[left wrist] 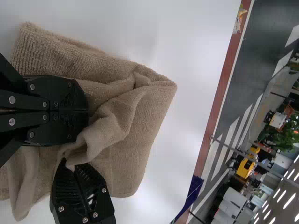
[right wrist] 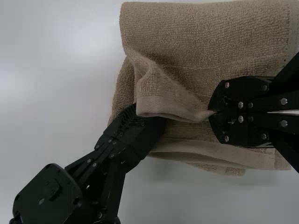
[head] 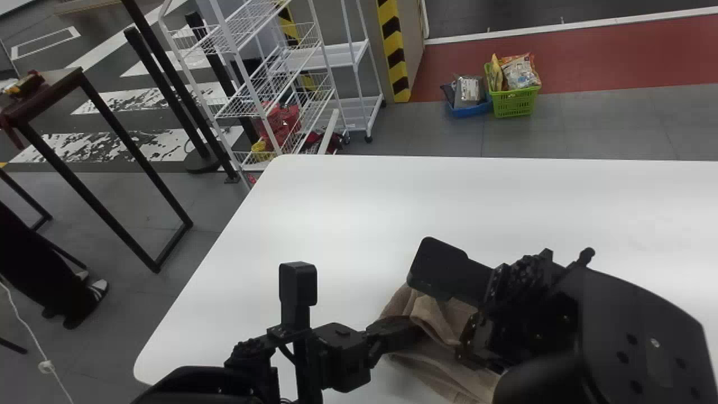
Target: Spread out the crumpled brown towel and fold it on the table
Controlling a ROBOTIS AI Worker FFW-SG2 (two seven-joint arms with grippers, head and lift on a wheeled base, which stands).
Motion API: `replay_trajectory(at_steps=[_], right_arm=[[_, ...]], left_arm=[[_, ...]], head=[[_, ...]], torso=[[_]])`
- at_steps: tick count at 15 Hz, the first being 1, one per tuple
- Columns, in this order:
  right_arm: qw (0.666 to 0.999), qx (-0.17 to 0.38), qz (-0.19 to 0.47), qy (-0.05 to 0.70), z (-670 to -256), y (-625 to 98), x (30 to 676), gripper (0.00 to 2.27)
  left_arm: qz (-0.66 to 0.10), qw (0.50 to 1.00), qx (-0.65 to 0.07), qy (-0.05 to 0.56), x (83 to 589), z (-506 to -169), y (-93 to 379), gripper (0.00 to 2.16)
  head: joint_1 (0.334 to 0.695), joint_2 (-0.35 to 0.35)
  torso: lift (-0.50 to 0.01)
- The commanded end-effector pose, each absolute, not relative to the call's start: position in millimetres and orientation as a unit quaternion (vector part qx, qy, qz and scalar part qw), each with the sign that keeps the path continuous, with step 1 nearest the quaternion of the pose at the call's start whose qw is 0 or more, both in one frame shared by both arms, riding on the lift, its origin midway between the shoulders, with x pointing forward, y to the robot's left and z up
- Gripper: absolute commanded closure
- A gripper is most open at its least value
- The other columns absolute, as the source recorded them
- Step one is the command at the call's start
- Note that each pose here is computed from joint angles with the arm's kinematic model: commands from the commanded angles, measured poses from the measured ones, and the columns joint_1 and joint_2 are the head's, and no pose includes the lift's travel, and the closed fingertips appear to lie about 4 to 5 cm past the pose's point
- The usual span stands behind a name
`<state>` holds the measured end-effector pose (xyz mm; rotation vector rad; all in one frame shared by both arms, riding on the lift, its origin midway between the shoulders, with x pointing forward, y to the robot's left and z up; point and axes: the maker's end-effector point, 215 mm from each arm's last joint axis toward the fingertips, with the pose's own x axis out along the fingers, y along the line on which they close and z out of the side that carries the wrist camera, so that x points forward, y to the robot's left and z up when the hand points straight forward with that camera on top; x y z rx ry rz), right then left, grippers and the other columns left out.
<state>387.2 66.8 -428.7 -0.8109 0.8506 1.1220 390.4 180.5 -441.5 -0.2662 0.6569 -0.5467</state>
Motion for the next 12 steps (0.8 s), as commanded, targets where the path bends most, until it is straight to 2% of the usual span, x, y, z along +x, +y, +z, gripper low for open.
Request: replay_trajectory(at_steps=[1,2,3,9,12], right_arm=[[0.686,-0.357,0.502,0.387,-433,63,390,0.56],[0.686,-0.356,0.502,0.388,-433,62,390,0.28],[0.686,-0.355,0.503,0.388,-434,62,391,0.2],[0.685,-0.354,0.506,0.387,-434,62,392,0.2],[0.684,-0.354,0.507,0.387,-435,62,391,0.21]], left_arm=[[-0.265,0.901,-0.129,0.318,389,-439,180,1.94],[-0.264,0.902,-0.129,0.317,389,-439,181,1.94],[-0.263,0.902,-0.129,0.316,389,-438,182,1.94],[-0.237,0.917,-0.158,0.278,395,-404,222,1.94],[-0.254,0.911,-0.194,0.261,387,-387,218,1.94]], head=[[0.695,0.35],[0.695,0.349],[0.695,0.345],[0.695,0.35],[0.695,0.35]], torso=[[-0.127],[-0.127],[-0.127],[-0.127],[-0.127]])
